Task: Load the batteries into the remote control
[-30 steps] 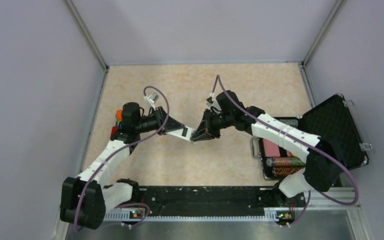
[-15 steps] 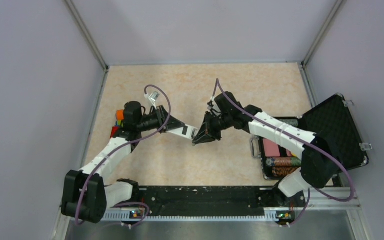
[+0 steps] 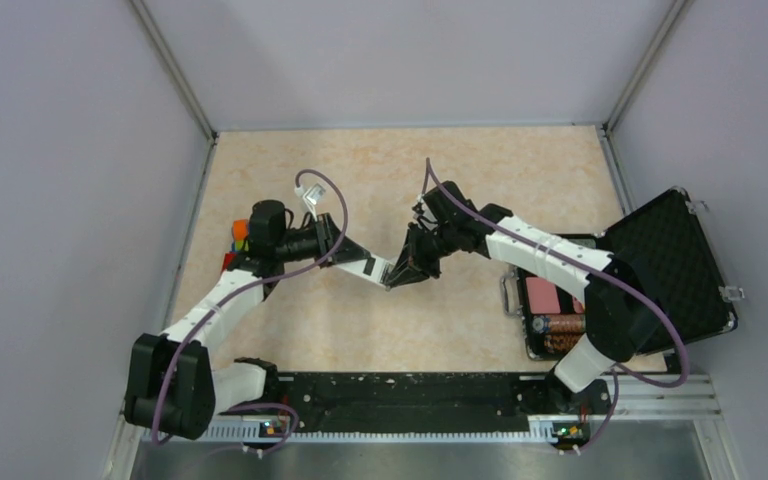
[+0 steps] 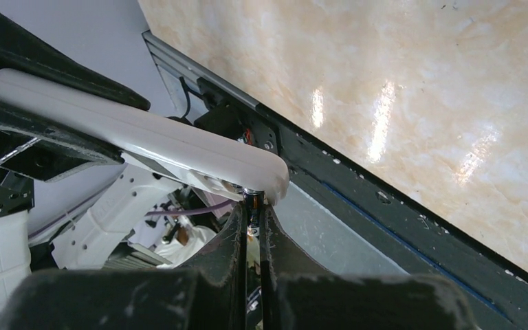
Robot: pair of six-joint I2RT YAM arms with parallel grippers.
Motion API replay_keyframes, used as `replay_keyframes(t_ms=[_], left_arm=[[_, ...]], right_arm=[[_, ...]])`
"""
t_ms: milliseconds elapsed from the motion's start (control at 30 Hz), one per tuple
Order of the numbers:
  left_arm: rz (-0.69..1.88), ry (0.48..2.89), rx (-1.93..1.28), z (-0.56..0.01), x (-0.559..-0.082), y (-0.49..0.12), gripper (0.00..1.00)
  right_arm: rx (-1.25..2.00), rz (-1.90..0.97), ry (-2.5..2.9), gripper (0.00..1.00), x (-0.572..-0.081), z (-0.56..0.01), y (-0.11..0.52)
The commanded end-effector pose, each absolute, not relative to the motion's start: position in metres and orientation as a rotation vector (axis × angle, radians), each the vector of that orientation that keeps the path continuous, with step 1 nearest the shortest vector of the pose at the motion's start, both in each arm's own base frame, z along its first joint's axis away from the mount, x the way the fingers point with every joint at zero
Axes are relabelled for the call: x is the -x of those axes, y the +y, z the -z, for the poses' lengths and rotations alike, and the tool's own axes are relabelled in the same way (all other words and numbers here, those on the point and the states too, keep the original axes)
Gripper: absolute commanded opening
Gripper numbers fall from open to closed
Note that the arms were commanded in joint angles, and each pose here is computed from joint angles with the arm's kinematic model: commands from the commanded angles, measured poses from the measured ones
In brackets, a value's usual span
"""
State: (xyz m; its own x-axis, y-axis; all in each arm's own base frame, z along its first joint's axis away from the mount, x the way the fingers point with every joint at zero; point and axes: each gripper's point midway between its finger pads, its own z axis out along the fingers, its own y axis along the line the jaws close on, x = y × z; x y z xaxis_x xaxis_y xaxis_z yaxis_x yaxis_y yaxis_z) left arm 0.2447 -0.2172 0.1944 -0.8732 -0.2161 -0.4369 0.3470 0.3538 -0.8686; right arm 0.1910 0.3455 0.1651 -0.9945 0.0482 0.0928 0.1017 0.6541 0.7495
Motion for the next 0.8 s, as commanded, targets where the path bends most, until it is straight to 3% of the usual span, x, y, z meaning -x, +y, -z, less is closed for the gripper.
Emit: replay_keyframes(t_ms=[0, 667, 767], left_arm=[[1.581, 2.089, -0.238, -0.213, -0.242, -0.222, 0.0], [1.718, 2.21, -0.144, -0.206, -0.239, -0.227, 0.0], [1.734, 2.22, -0.132, -0.205, -0.239, -0.227, 0.0]], right_arm=[[0.123, 1.277, -2.82, 0.0, -0.203, -0.168, 0.349], [0.296, 1.16, -2.861, 0.0, -0.222, -0.137, 0.347], [0.307, 1.162, -2.867, 0.09, -0.225, -0.137, 0.348]])
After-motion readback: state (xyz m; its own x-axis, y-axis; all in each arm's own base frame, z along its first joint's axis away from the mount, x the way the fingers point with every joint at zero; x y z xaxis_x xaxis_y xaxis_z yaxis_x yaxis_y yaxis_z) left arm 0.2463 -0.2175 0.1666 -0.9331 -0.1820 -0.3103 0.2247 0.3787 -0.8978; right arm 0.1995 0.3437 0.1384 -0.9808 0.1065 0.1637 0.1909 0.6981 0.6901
